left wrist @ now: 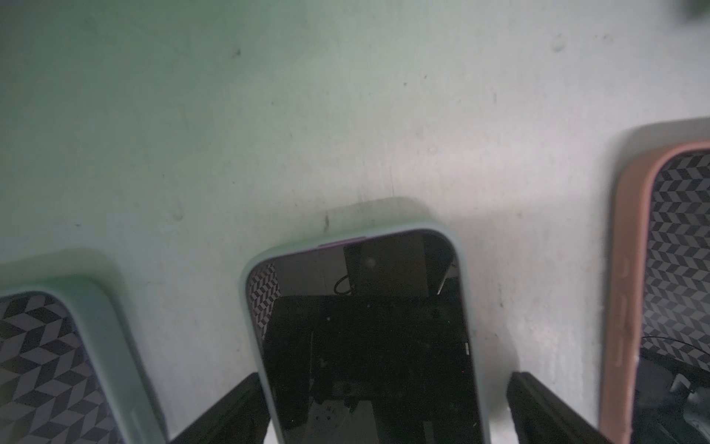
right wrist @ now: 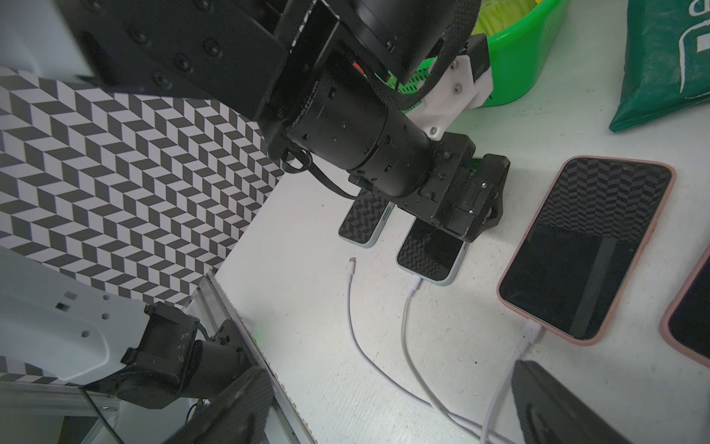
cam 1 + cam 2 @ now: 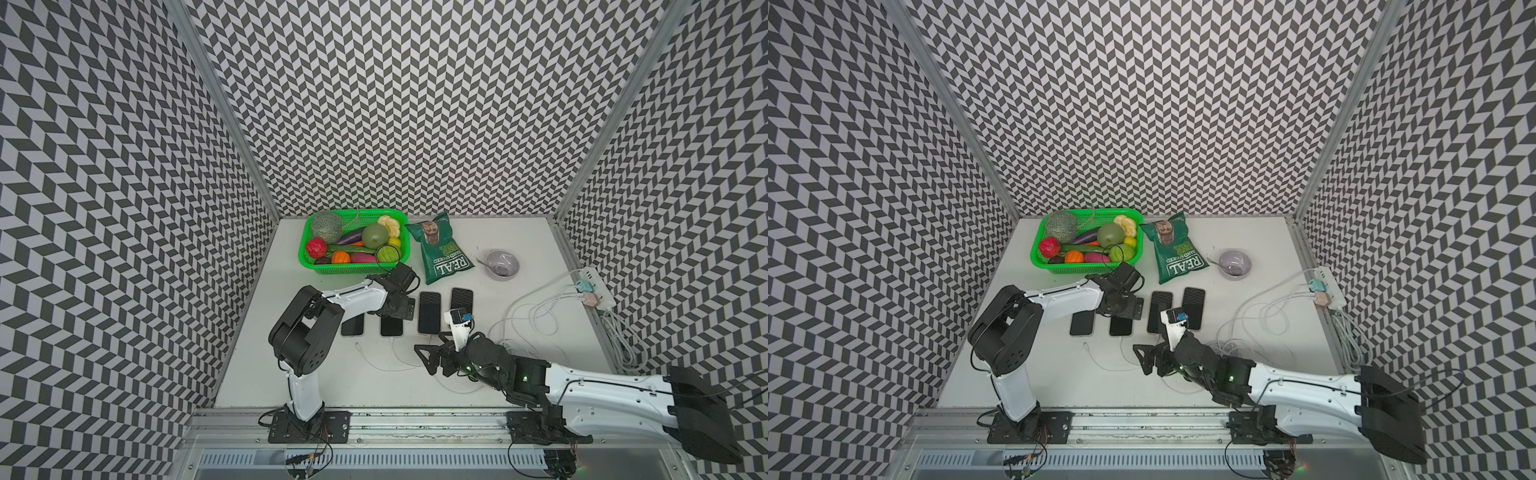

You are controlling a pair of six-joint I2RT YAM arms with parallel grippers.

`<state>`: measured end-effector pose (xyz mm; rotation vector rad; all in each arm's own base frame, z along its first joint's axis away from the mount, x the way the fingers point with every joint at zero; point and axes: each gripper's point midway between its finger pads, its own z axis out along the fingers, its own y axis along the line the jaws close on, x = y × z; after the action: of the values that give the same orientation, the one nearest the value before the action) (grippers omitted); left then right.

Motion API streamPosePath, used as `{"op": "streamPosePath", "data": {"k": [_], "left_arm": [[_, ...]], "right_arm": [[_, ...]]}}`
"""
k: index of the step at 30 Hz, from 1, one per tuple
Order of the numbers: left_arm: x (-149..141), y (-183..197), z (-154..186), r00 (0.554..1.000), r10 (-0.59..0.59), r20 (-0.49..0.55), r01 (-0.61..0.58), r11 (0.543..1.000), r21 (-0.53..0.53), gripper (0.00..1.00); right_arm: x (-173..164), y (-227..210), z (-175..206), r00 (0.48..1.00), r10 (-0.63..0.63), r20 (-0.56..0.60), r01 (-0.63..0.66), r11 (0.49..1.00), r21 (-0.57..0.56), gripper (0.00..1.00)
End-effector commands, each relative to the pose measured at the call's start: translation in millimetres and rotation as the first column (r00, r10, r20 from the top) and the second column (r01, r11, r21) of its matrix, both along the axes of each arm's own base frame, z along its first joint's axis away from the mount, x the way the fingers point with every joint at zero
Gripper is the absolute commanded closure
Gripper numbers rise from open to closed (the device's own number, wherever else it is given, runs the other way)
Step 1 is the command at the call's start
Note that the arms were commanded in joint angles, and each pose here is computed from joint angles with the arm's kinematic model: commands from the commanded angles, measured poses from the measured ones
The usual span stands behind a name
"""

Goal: Unplug the charging cable from the phone
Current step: Pick up the phone at the center of the board.

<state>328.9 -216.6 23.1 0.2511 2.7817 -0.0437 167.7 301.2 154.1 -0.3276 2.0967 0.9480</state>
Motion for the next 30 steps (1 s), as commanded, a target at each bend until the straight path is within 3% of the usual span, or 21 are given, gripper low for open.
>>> {"op": "streamPosePath", "data": {"k": [1,9,13,25,26,30], "left_arm": [[-1.2,-0.8,-6.1,1.000,0.003,-0.006,-0.003,1.000,0.014,0.04],[-2.4,1.0,-10.1,1.000,0.004,-0.012,-0.004,1.000,0.023,0.17],[-2.0,1.9,-9.7,1.000,0.006,-0.009,-0.006,1.000,0.023,0.29],[-0.1,-0.6,1.3,1.000,0.001,0.009,-0.001,1.000,-0.006,0.96],[0.7,-1.7,4.0,1.000,0.001,0.013,-0.001,1.000,-0.016,1.00],[3.2,-2.7,16.0,0.999,0.003,0.038,-0.002,0.999,-0.035,1.00]], "right_arm": [[3.6,5.4,12.7,1.000,0.000,0.019,-0.001,0.999,0.046,0.00],[7.7,2.9,11.4,1.000,-0.008,0.012,0.007,0.999,0.048,0.00],[9.9,1.4,9.1,1.000,-0.012,0.005,0.011,0.999,0.047,0.00],[10.8,9.0,-4.2,0.999,0.011,-0.047,-0.008,0.998,0.054,0.00],[10.3,10.3,-5.8,0.998,0.016,-0.053,-0.013,0.999,0.052,0.00],[9.0,17.8,-16.4,0.994,0.037,-0.099,-0.034,0.999,0.035,0.00]]}}
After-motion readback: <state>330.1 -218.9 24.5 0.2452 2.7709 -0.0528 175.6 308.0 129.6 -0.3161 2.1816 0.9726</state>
